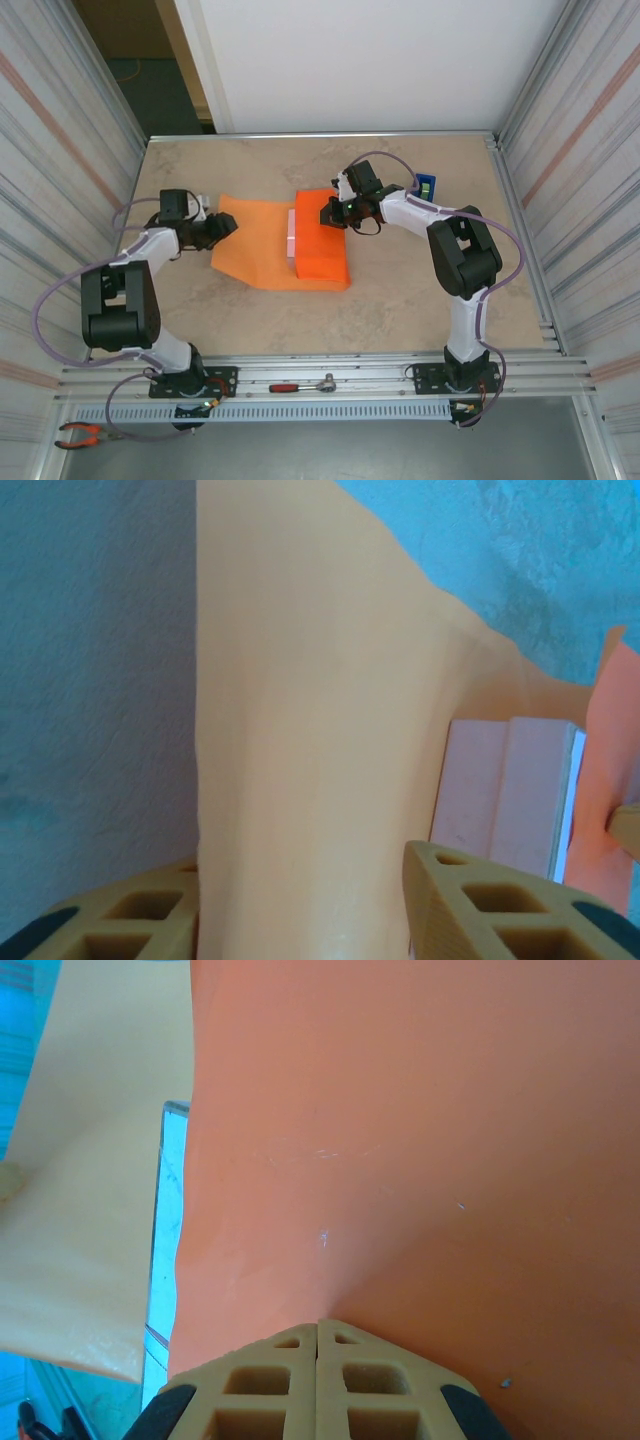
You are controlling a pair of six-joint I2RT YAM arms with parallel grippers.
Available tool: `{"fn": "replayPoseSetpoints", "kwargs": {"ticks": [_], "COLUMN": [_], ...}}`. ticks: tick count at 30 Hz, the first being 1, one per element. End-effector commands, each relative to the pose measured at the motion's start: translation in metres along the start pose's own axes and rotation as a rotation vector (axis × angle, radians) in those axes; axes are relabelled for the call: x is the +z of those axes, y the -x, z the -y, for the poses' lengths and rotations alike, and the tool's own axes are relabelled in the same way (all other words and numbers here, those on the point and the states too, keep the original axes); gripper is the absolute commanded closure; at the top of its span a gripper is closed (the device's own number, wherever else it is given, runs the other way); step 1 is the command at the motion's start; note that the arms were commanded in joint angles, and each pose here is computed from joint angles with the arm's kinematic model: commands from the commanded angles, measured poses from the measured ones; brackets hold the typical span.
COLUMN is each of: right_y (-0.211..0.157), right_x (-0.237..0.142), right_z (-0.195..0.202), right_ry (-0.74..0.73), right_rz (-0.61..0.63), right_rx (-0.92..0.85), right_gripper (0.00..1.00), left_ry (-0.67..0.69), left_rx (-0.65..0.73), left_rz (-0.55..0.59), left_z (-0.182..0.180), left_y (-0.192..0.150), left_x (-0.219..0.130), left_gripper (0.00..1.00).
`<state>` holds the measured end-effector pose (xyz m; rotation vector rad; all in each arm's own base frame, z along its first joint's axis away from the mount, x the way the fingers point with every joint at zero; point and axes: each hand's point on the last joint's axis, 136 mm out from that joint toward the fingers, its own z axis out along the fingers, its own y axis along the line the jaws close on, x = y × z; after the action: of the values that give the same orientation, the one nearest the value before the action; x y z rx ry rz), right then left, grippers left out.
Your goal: Wrap the gift box in paper
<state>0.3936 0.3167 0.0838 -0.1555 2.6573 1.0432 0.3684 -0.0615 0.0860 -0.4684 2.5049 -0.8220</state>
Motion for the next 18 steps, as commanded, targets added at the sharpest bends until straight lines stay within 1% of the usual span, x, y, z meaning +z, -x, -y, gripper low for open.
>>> {"fn": "replayPoseSetpoints", "kwargs": {"ticks": [1,6,8,11,12,13,14,16,18], "right_y": [-0.048,-0.050,-0.049,-0.051,-0.050,-0.051,-0.051,-0.051,-0.051], "right_x": [0.030,0.030,0.030,0.030,0.030,0.030,0.030,0.030,0.030], "right_z": [0.038,0.039,0.040,0.039,0.038,0.039,0.039,0.039,0.039], "right_ry": [-0.095,-0.097,-0.097,-0.095,-0.095,-0.096,-0.096,-0.096,-0.096], "right_rz": [-0.138,-0.142,-0.141,-0.143,-0.140,-0.142,-0.143,-0.143,-0.143], "right_rx": [0.069,0.069,0.070,0.068,0.067,0.068,0.068,0.068,0.068], "right_gripper": [1.00,1.00,1.00,1.00,1.00,1.00,1.00,1.00,1.00], "left_ry": [0.038,0.058,0.063,0.105,0.105,0.101,0.089,0.058,0.034], "left_rx": [-0.013,-0.027,-0.022,-0.014,-0.007,0.004,0.012,0.030,0.061], "left_rz": [-0.019,-0.007,-0.003,-0.002,-0.002,0.002,0.000,-0.002,-0.001], "left_z": [-0.008,-0.014,-0.014,-0.018,-0.017,-0.015,-0.012,-0.004,0.007], "left_y": [-0.015,-0.017,-0.017,-0.018,-0.019,-0.018,-0.019,-0.021,-0.024], "left_x": [-0.009,-0.015,-0.017,-0.024,-0.025,-0.027,-0.028,-0.031,-0.033], "left_gripper": [0.59,0.70,0.72,0.74,0.75,0.86,0.93,1.00,1.00]}}
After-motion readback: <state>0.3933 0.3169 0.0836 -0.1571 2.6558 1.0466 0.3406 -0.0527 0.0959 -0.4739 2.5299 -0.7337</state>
